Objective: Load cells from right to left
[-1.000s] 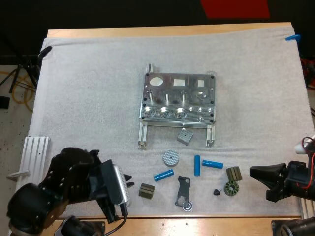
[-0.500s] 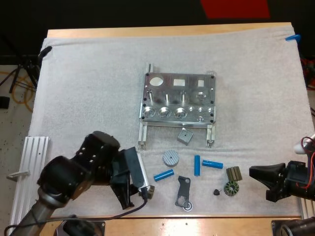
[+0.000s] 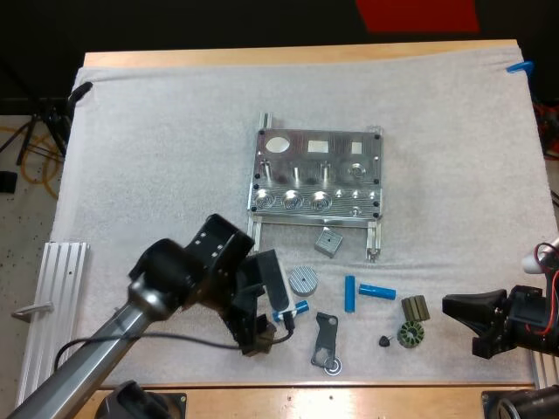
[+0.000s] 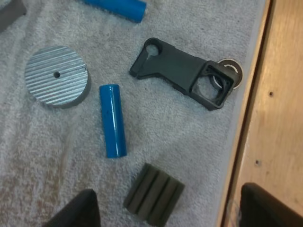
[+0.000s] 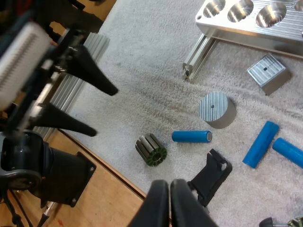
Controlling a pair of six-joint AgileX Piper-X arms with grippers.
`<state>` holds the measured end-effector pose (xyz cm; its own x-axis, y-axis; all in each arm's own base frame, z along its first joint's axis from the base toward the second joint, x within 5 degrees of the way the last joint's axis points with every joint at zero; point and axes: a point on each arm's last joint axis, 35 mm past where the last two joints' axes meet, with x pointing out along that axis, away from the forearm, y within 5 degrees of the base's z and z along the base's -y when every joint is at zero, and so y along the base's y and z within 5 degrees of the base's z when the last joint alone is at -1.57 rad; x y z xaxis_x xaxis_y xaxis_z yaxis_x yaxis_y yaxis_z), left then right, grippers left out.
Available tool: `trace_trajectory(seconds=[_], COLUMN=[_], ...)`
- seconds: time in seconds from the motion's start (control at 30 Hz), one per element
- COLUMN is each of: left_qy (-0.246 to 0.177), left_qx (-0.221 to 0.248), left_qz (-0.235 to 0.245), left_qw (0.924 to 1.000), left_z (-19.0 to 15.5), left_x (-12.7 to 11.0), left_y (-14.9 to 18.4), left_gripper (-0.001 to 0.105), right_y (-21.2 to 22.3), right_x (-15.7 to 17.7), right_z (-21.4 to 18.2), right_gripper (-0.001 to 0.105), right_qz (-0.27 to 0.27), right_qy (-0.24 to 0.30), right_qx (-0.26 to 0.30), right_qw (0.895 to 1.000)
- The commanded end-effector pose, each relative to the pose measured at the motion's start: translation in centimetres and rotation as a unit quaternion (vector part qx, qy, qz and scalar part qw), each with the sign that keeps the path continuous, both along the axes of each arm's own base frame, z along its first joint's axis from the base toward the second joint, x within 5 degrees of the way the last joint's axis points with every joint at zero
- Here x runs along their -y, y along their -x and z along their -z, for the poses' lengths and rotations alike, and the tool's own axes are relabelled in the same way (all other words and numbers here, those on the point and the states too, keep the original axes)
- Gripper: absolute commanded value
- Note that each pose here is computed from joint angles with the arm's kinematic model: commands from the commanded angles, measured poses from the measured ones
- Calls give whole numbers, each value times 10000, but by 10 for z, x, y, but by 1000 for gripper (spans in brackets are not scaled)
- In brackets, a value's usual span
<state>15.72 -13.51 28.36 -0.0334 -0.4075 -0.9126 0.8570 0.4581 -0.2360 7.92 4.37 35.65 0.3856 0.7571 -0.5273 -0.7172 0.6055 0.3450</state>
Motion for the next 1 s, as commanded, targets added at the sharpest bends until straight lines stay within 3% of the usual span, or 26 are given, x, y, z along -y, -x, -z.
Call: trace_trajectory(seconds=[0.0, 0.3, 0.5, 0.7, 0.83, 0.97], left_qy=[44, -67, -460, -768, -1161, -1345], left_qx=[38, -18, 5, -71, 166, 100], left_qz=[12, 11, 2, 355, 609, 654], left_qw=[10000, 10000, 9989, 9964, 9912, 9887], left_z=[2, 26, 44, 60, 72, 84], left_x=[5, 22, 29, 48, 62, 71], left_y=[-6, -27, -35, -29, -23, -21], left_gripper=[61, 61, 61, 61, 61, 61], right_y=[1, 1, 0, 0, 0, 0], right_x=[0, 0, 0, 0, 0, 0], right_z=[-3, -3, -4, -3, -3, -3], right_gripper=[0, 0, 0, 0, 0, 0], right_qz=[-83, -83, -83, -69, -60, -60], right_qy=[-19, -19, -28, -14, -6, -6], right_qx=[84, 84, 119, 119, 121, 121], right_qw=[9999, 9999, 9999, 9999, 9999, 9999])
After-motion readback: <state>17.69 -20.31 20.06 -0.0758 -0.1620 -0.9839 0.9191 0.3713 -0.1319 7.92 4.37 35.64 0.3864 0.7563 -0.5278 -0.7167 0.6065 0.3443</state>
